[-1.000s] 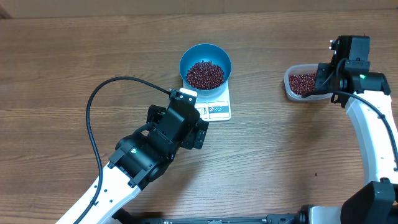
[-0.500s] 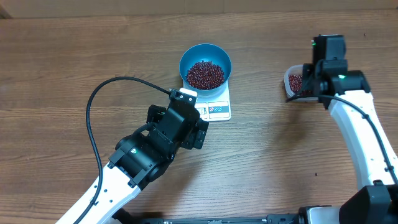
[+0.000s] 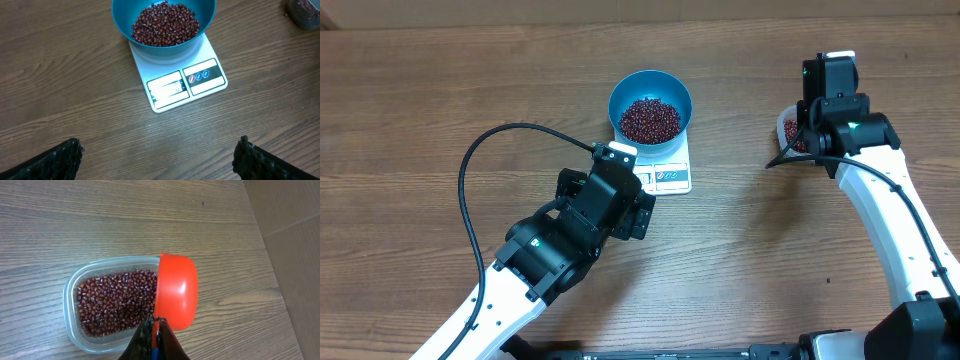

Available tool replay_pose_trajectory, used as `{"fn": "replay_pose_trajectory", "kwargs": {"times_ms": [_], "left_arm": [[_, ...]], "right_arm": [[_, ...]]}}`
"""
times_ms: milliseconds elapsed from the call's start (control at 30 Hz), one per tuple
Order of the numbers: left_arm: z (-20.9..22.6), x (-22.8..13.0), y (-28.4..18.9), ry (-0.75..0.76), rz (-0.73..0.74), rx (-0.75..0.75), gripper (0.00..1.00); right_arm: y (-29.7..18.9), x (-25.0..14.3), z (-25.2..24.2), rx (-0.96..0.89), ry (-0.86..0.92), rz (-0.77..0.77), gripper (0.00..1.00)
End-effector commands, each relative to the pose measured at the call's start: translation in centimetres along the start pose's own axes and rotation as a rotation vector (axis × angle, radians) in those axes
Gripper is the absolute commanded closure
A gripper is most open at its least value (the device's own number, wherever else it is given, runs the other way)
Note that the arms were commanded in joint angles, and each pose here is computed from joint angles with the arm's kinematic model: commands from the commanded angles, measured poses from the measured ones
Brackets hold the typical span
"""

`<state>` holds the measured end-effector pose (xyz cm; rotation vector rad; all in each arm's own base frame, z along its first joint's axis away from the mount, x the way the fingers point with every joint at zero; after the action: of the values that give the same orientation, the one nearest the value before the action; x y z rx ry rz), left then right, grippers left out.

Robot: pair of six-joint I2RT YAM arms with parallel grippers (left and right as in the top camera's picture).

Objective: Scoop item into bowl and weigh 150g on scale
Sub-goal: 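Lower the red cup into the bean tub with the right gripper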

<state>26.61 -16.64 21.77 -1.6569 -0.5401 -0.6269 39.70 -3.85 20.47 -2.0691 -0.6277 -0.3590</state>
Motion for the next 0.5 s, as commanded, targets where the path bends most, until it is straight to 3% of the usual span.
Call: {"fn": "replay_pose_trajectory", "kwargs": {"times_ms": [0,300,467], "left_arm": [[0.4,0.0,0.2,0.003,0.003,0.013,0.01],[0.4,0.0,0.2,0.003,0.003,0.013,0.01],[0.4,0.0,0.2,0.003,0.003,0.013,0.01]], "right_arm": [[-0.7,0.2,-0.6,-0.026,0.013,-0.018,0.96],[-0.7,0.7,0.4,0.041,0.024,-0.042,0.96],[-0.7,1.4,0.5,0.055,0.154,-0.068,0.96]]}}
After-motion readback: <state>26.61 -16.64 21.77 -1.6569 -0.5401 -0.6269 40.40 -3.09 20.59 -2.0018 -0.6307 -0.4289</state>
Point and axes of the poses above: each gripper's point midway between its finger pads, its own y axis out along the fingers, its own z axis along the line the jaws close on, x = y × z, the point moved 1 cm from there along -y, back along the fingers, and after that the axes turned 14 degrees about -y, right-handed, at the moved point
